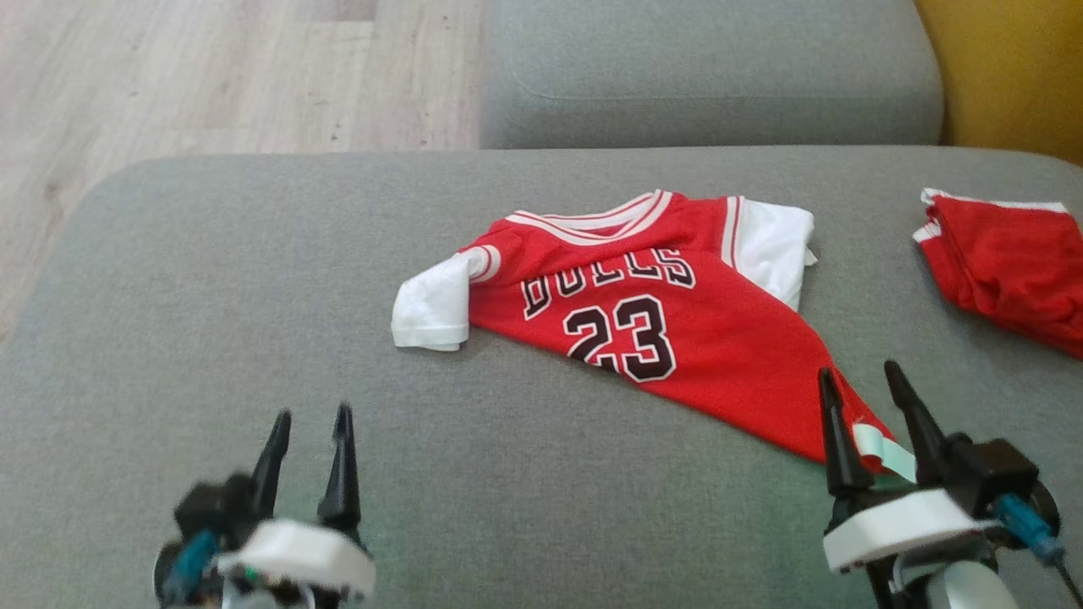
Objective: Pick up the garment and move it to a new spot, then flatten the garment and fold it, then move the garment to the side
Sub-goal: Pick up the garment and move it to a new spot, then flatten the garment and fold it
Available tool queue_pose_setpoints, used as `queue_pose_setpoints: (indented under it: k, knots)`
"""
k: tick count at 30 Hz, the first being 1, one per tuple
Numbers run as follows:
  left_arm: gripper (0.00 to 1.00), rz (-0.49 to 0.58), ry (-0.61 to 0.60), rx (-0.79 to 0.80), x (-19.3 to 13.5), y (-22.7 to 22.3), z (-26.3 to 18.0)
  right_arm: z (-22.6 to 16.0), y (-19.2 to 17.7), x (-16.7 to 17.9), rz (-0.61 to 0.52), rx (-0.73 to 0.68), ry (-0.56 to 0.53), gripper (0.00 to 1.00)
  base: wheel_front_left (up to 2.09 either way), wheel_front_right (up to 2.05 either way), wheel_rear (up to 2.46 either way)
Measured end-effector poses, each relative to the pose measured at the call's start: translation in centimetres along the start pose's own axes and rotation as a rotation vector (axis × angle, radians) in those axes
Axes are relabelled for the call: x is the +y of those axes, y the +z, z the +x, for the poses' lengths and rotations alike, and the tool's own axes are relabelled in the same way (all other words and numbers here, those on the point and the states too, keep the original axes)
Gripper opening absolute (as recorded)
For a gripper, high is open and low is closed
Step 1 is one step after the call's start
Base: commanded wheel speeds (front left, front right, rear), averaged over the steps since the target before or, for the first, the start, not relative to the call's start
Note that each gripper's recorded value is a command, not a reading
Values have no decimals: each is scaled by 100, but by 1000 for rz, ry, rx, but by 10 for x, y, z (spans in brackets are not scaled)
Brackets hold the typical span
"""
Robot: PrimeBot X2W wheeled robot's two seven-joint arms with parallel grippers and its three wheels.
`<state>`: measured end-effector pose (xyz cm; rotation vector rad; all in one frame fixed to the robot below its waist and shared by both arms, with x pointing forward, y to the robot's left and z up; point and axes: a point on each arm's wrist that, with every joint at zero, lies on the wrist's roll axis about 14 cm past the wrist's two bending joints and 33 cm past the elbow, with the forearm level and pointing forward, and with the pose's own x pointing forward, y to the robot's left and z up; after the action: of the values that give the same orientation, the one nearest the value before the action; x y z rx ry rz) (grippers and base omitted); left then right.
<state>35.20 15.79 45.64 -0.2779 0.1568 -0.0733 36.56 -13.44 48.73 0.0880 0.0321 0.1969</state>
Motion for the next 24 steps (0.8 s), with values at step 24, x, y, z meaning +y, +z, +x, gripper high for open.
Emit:
queue_pose_setpoints:
  k: [24]
  knots:
    - [100,-31,43,-19,-3,-8,-41,-25,-25,15,44,69,28,100,0,0,0]
